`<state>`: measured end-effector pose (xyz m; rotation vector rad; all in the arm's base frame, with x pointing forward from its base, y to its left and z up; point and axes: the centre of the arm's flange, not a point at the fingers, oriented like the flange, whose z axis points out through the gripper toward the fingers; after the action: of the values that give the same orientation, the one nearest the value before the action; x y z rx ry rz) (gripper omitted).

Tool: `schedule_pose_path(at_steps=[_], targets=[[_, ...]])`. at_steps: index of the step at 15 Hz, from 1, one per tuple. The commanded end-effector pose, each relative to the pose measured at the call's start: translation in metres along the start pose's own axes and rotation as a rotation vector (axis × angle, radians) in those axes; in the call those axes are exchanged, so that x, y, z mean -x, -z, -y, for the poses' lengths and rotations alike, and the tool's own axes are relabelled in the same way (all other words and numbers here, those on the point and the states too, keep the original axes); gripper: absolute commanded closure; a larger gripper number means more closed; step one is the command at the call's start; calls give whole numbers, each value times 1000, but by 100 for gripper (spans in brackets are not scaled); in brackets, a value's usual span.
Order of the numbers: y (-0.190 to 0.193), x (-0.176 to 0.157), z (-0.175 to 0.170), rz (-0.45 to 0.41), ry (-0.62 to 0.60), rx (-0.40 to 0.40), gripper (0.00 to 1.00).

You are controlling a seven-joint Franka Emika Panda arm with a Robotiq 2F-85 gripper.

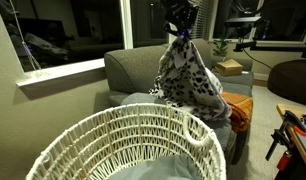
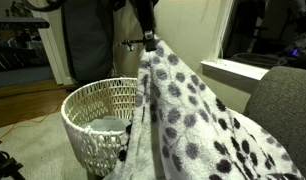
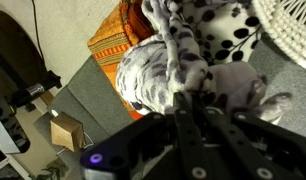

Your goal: Put the blanket on the sofa in the laundry basket

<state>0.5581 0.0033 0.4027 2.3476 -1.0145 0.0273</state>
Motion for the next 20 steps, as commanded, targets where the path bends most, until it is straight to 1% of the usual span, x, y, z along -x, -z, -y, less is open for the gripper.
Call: schedule_pose_path(at_steps=[1, 4, 8, 20], targets=[[7, 33, -31, -37, 10, -7, 97], [14, 45, -29, -46, 40, -10, 97], [31, 58, -16, -61, 120, -36, 97], [65, 79, 9, -114, 279, -82, 97]])
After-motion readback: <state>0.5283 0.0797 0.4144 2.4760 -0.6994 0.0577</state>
